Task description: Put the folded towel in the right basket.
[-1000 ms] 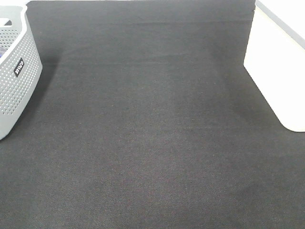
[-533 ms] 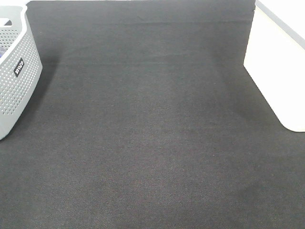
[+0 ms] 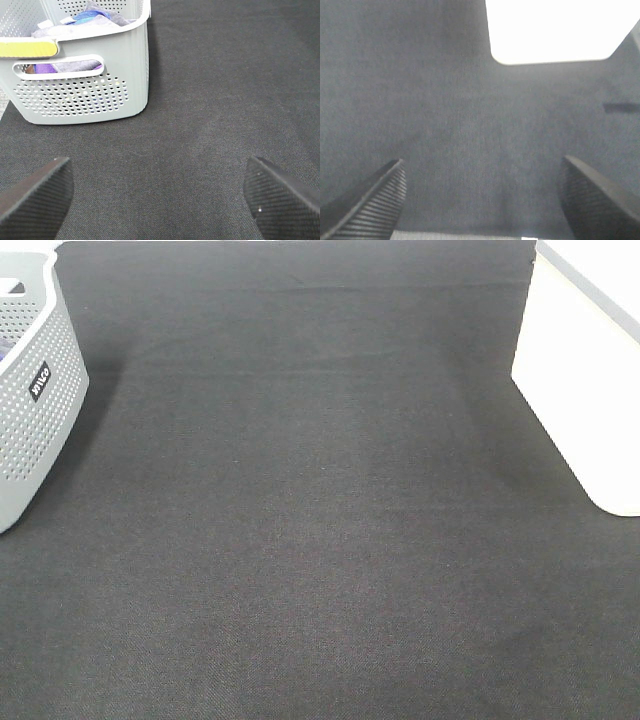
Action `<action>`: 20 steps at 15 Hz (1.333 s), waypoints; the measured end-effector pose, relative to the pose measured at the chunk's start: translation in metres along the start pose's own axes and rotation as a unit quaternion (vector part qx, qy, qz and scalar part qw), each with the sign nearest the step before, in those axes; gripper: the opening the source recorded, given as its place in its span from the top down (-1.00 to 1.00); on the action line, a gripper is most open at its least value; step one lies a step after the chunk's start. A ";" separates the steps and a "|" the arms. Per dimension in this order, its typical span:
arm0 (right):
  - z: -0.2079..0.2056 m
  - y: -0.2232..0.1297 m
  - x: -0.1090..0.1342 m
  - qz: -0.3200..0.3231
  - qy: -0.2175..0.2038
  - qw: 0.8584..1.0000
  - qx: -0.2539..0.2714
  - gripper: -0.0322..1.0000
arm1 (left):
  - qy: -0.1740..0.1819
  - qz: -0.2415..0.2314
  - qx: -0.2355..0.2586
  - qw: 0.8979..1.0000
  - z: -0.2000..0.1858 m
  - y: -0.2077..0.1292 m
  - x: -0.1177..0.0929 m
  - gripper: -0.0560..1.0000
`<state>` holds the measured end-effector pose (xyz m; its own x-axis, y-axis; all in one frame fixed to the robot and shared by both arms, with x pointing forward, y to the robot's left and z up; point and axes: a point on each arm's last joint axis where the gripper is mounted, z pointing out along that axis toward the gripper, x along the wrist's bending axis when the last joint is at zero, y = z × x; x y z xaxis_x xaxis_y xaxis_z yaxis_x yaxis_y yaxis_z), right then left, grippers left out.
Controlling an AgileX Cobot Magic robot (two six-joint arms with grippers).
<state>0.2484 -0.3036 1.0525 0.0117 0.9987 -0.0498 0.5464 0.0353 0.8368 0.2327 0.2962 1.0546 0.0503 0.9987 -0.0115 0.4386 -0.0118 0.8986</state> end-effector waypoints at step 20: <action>-0.014 -0.009 -0.001 0.003 -0.001 0.999 -0.052 -0.58 | 0.000 0.000 0.000 1.000 0.000 0.000 0.000 -0.76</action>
<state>0.2321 -0.3040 1.0527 0.0167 0.9988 -0.0457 0.4557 0.0330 0.8895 0.2327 0.2962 1.0546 0.0503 0.9987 -0.0115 0.4386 -0.0118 0.8986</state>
